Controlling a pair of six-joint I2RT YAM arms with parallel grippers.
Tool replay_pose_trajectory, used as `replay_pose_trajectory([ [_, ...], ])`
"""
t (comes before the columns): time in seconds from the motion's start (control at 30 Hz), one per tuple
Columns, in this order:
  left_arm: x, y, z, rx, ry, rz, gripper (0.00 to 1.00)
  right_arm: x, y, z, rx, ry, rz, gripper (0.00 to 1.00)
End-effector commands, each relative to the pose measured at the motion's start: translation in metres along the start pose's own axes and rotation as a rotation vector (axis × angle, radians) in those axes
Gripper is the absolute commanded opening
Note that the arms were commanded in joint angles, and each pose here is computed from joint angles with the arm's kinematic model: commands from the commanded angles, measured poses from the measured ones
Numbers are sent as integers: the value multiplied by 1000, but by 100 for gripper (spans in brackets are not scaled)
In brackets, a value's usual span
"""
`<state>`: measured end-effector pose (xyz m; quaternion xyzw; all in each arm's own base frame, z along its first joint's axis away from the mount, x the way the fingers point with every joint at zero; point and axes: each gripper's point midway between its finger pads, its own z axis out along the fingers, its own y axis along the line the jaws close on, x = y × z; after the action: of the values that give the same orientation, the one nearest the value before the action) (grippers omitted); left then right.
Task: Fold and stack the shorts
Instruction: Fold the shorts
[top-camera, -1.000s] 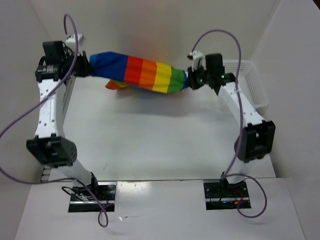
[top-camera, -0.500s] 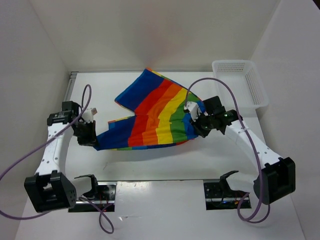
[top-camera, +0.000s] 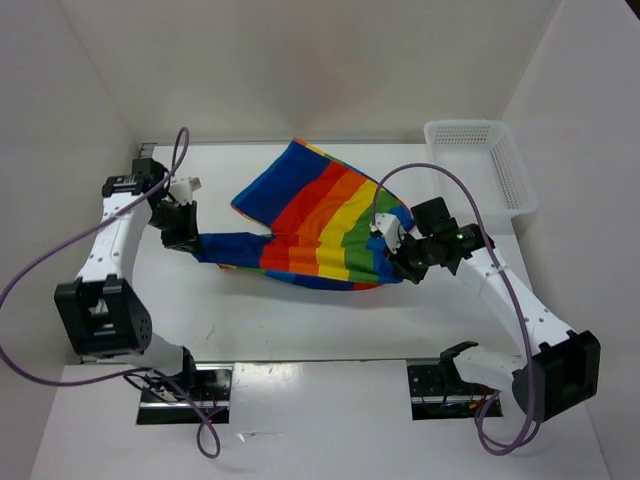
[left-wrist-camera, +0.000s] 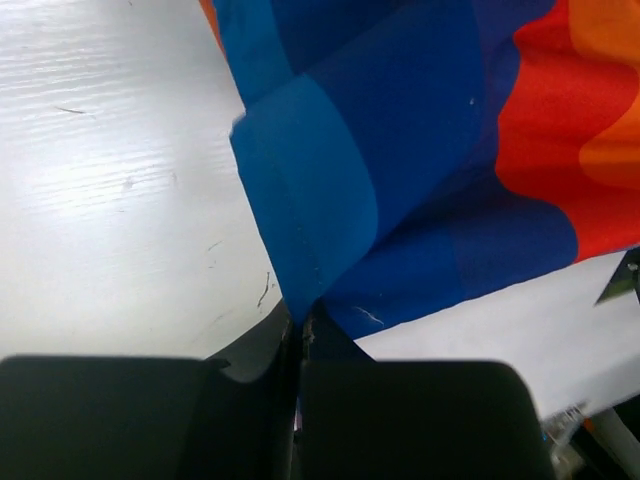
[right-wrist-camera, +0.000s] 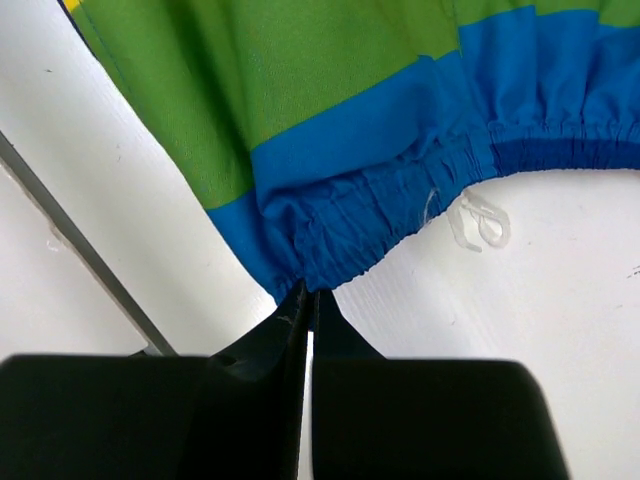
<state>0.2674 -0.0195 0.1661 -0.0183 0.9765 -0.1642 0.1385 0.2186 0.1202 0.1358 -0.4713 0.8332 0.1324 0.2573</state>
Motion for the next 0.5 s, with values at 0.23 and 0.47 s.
replay_pose_trajectory([
  [0.23, -154, -58, -16, 132, -204, 196, 0, -91, -33, -18, -45, -199, 105, 0],
  [0.47, -261, -102, 0, 80, -404, 365, 0, -76, -121, -20, -73, -324, 574, 0],
])
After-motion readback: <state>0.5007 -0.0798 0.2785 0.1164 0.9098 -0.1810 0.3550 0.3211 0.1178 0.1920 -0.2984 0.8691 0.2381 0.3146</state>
